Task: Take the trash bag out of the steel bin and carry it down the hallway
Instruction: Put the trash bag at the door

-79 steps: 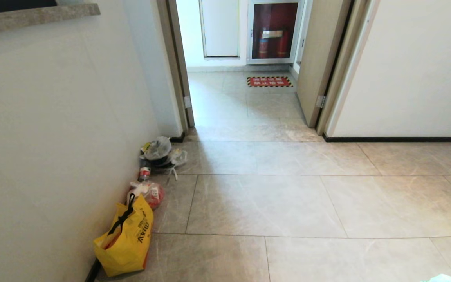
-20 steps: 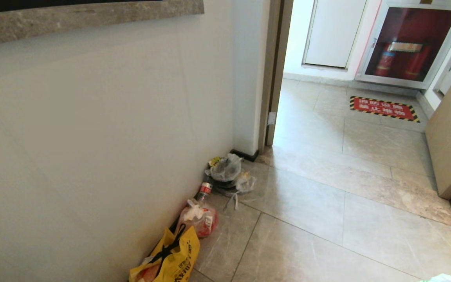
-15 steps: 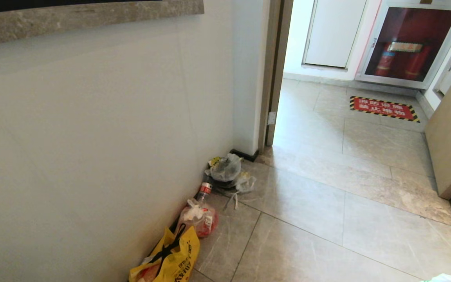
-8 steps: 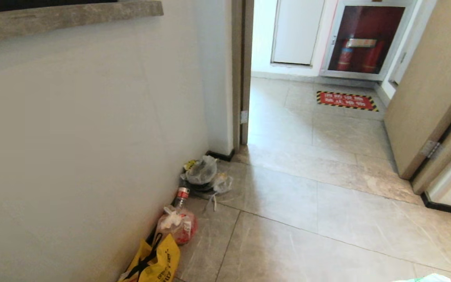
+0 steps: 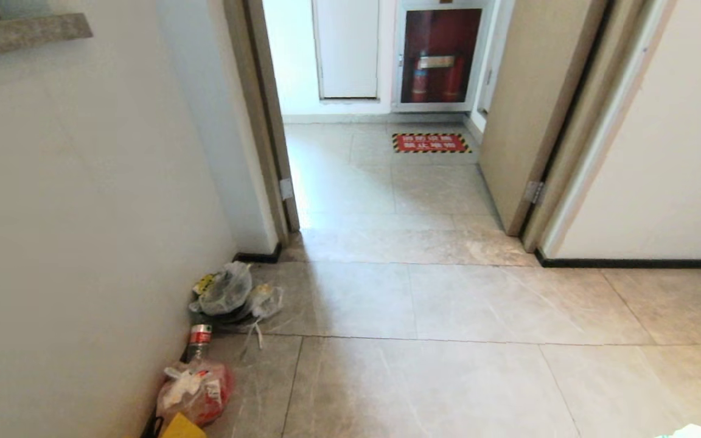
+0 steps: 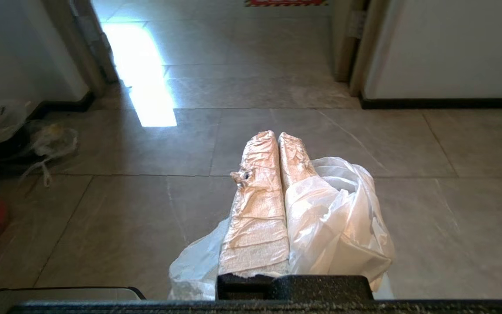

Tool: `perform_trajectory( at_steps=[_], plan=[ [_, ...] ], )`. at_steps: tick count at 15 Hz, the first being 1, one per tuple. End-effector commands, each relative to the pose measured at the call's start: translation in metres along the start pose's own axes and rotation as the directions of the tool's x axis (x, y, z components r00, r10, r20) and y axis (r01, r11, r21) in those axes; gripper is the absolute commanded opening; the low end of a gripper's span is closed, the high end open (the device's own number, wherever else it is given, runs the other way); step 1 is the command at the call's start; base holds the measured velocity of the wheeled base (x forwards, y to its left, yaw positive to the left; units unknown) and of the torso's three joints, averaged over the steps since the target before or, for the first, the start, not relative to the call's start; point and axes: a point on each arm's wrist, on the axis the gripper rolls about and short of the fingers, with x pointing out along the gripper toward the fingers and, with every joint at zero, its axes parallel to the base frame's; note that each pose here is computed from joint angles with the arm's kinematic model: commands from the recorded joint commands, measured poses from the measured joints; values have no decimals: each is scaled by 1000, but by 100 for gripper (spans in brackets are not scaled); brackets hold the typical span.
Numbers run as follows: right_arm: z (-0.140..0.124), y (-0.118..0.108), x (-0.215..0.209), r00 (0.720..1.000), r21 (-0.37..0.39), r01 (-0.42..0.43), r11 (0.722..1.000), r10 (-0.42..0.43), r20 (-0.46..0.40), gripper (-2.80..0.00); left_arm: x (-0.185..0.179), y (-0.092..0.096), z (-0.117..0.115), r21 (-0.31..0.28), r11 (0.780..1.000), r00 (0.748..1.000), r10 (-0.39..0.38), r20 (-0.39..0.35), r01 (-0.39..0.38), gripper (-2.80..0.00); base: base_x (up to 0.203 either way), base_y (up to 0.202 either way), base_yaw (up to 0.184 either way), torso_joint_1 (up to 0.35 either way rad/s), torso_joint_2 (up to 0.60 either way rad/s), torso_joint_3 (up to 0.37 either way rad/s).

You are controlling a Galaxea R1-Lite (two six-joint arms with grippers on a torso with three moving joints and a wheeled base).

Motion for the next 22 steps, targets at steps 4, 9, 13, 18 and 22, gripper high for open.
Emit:
perform_trajectory(
  at_steps=[4,9,13,18,22],
  plan=[
    [0,0,0,1000,0,0,1000,0,-1,-280,0,0,0,0,1000,1000,1,0,-1,-280,0,8,-173,2,1,3],
    [0,0,0,1000,0,0,1000,0,-1,-280,0,0,0,0,1000,1000,1,0,-1,-280,2,9,-170,3,3,4],
    [0,0,0,1000,0,0,1000,0,-1,-280,0,0,0,0,1000,1000,1,0,-1,-280,2,13,-175,4,2,2],
    [0,0,0,1000,0,0,1000,0,-1,-280,0,0,0,0,1000,1000,1,0,-1,-280,1,10,-174,3,2,1],
    [0,0,0,1000,0,0,1000,0,-1,-280,0,0,0,0,1000,1000,1,0,-1,-280,2,10,-176,4,0,3]
  ],
)
